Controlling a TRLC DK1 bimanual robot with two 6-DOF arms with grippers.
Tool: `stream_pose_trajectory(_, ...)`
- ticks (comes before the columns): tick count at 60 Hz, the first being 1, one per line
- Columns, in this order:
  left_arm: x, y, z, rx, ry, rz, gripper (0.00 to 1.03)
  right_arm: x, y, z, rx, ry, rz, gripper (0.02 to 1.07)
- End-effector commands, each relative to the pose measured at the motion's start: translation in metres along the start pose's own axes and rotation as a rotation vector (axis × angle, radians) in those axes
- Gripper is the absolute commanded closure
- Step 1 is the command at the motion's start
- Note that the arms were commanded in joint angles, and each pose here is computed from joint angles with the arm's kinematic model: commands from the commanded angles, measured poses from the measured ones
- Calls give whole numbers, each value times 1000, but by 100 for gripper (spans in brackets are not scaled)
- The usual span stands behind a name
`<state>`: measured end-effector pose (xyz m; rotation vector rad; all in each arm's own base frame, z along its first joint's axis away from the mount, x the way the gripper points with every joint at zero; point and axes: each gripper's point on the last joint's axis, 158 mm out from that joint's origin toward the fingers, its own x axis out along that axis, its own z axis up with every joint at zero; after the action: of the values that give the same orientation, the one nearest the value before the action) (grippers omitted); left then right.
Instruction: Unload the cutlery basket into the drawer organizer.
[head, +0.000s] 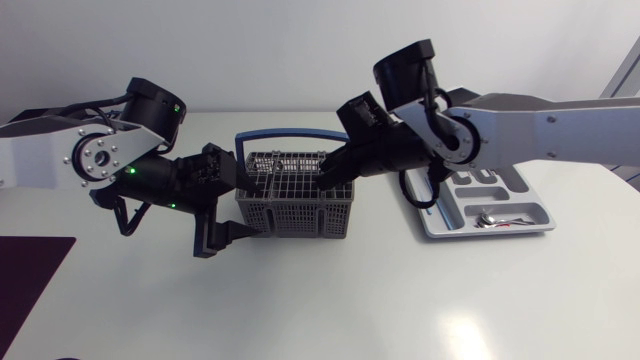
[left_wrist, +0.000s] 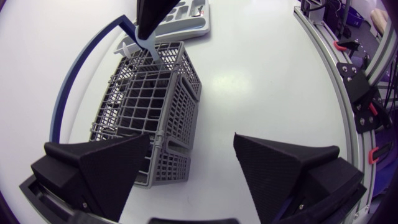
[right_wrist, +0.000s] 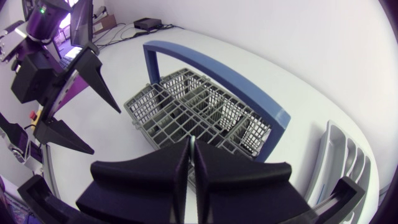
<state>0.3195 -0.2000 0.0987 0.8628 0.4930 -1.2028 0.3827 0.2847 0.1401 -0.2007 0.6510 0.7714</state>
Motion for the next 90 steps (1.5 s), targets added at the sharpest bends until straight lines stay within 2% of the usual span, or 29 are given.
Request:
stream_pose_trajectory(1, 0, -8, -6, -23, -2, -9, 5, -12, -3, 1, 48, -30, 4, 102)
stream_pose_trajectory(17, -2, -11, -6, -24, -3, -6, 5, -47, 8, 29, 81, -151, 38, 102)
stream_pose_trajectory(33, -4, -12, -6, -24, -4, -2, 5, -74, 16, 35, 93, -195, 53, 102)
stream_pose_trajectory(45, -4, -13, -6, -32, -5, -3, 5, -122, -10, 30, 130, -216, -4, 102)
stream_pose_trajectory(62, -5, -8, -3, -71, -9, 6, 5, -181, -83, -25, 180, -145, -251, 102)
stream_pose_trajectory(78, -2, -15, -5, -85, -4, -11, 5, -200, -164, -113, 166, 35, -543, 102)
stream_pose_trajectory(90, -2, -19, -4, -92, -3, -13, 5, -205, -209, -161, 139, 149, -661, 102)
